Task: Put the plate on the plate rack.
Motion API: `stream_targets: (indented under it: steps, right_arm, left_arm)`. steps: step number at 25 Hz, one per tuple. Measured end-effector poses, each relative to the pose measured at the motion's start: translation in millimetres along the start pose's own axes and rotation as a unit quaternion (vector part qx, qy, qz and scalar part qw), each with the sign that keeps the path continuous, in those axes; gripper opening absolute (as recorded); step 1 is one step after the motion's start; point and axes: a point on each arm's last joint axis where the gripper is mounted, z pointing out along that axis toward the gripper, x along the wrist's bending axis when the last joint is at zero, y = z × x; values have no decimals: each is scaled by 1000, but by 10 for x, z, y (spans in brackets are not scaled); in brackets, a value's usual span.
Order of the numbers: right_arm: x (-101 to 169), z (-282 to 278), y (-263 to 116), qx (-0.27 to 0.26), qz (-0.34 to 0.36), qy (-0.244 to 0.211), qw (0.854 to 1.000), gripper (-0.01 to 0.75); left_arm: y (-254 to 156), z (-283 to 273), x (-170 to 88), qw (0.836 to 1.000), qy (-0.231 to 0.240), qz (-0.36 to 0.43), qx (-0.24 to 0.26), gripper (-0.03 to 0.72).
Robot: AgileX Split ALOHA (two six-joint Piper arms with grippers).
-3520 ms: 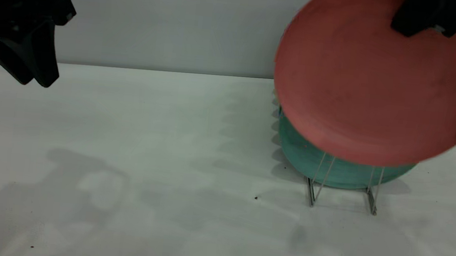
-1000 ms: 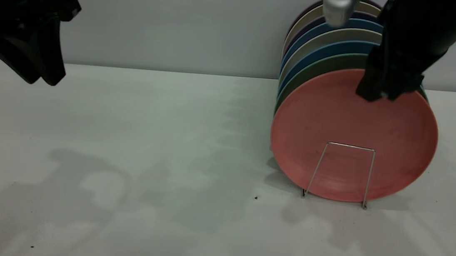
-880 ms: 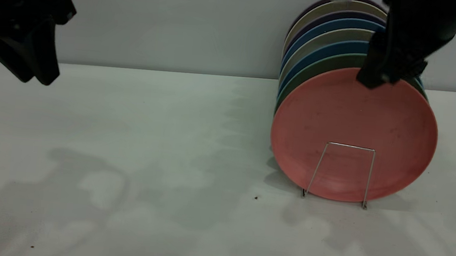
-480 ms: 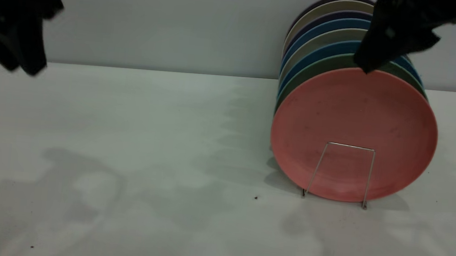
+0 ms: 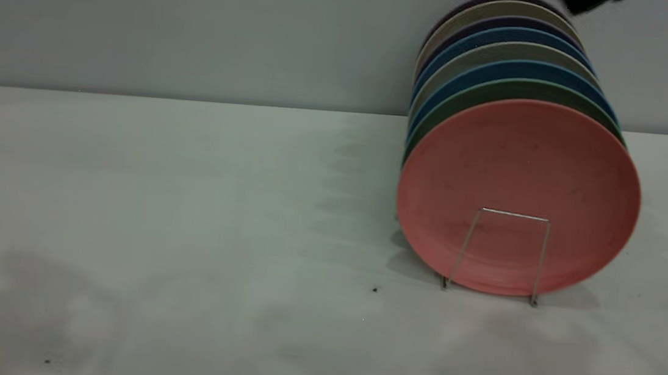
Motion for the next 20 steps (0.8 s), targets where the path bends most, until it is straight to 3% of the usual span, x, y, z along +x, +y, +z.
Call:
stream_targets:
  steps: [13,20]
  right_arm:
    - [305,-986,-195,-47,24,-5,999,433]
    - [436,-1494,-489,-49,20,-44,998,416]
  left_arm:
    - [-561,-974,8,997,36,-30,-62,285]
    - [-1198,-1059,-20,995,48,-47,-69,285]
